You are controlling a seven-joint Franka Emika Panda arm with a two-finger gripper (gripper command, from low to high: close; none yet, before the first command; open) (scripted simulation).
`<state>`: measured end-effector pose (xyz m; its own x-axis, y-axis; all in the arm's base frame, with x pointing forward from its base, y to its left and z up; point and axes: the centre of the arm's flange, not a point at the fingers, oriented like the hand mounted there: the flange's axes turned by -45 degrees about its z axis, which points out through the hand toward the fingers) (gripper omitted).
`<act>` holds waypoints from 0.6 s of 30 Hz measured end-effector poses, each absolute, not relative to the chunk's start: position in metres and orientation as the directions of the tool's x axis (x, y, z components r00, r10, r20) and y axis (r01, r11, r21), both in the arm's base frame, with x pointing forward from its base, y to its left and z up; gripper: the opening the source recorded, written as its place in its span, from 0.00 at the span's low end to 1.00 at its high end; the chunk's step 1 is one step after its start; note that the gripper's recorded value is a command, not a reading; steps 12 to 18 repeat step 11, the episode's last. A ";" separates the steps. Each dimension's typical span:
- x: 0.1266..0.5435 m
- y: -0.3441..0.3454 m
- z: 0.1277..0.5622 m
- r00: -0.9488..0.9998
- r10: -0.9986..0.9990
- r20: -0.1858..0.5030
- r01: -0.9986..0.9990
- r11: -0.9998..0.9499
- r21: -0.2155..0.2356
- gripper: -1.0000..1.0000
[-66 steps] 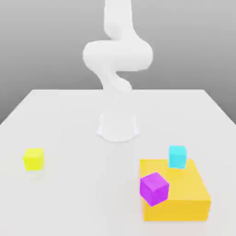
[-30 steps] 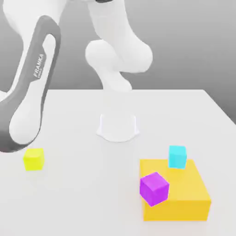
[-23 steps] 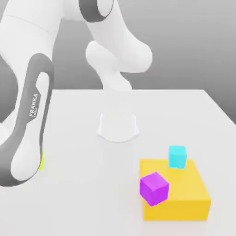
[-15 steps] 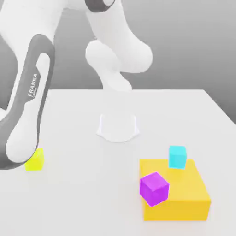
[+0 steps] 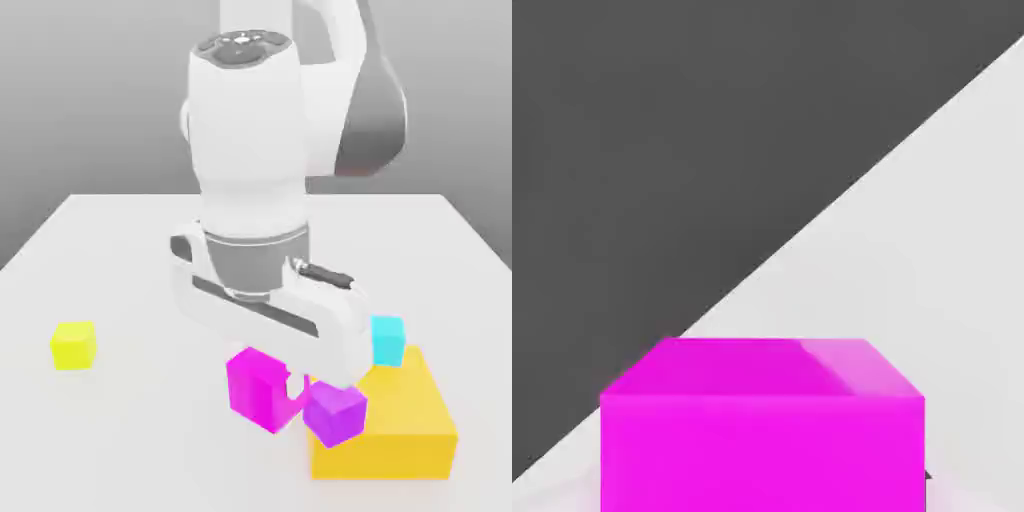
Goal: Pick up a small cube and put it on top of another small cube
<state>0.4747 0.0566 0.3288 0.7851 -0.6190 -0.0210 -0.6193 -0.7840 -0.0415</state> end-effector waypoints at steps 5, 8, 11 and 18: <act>0.441 0.088 0.305 0.795 -0.607 0.001 -0.607 -0.795 -0.001 0.00; 0.439 0.090 0.271 0.797 -0.605 0.001 -0.605 -0.797 -0.001 1.00; 0.439 0.091 0.271 0.797 -0.604 0.001 -0.604 -0.797 -0.001 1.00; 0.439 0.091 0.271 0.797 -0.604 0.001 -0.604 -0.797 -0.001 1.00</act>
